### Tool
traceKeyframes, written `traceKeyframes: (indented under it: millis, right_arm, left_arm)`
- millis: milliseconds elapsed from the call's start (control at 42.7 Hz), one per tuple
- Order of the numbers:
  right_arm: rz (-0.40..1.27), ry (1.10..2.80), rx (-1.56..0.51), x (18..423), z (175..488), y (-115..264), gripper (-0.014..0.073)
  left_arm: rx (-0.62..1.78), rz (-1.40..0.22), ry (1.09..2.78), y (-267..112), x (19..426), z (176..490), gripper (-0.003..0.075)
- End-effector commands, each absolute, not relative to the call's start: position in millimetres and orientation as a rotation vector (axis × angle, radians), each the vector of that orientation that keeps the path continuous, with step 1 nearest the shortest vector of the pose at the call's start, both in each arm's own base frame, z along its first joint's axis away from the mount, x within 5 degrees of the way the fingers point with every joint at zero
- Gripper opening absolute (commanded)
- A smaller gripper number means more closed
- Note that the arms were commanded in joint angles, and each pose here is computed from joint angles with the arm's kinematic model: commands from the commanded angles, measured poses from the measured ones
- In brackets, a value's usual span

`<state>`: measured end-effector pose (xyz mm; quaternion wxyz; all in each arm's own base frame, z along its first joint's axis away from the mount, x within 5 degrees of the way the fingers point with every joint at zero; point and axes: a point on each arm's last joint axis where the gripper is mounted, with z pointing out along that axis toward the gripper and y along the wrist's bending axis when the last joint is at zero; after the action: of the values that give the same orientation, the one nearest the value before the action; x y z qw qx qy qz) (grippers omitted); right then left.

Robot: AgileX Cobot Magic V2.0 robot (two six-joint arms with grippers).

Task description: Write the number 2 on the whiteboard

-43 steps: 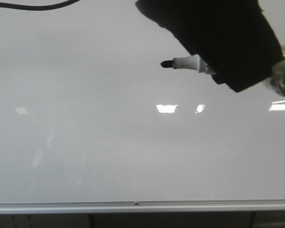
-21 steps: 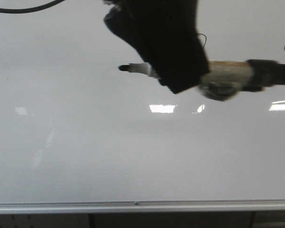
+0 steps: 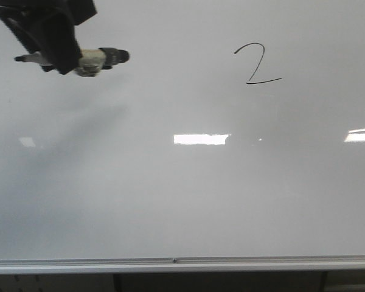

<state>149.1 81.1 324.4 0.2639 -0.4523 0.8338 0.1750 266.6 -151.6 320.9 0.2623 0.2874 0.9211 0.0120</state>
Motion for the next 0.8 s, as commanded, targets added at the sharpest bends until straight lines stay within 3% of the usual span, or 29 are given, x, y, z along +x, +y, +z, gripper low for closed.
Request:
traceKeyframes:
  millis: [0, 352, 539, 774]
  right_arm:
    - [0.469, 2.193, -1.184, 149.1, 337.7, 81.6, 0.0487]
    - [0.467, 2.192, -1.182, 149.4, 337.8, 81.6, 0.0487]
    - [0.467, 2.192, -1.182, 149.4, 337.8, 81.6, 0.0487]
    - [0.467, 2.192, -1.182, 149.4, 337.8, 81.6, 0.0487]
  left_arm:
    - [0.635, -0.003, 2.383, -130.1, 263.0, 345.2, -0.002]
    - [0.178, -0.058, 2.102, -52.1, 262.4, 338.9, -0.002]
    - [-0.049, -0.124, 1.944, -19.9, 269.2, 308.0, -0.002]
    - [-0.073, -0.16, 1.759, -5.9, 274.7, 270.3, -0.002]
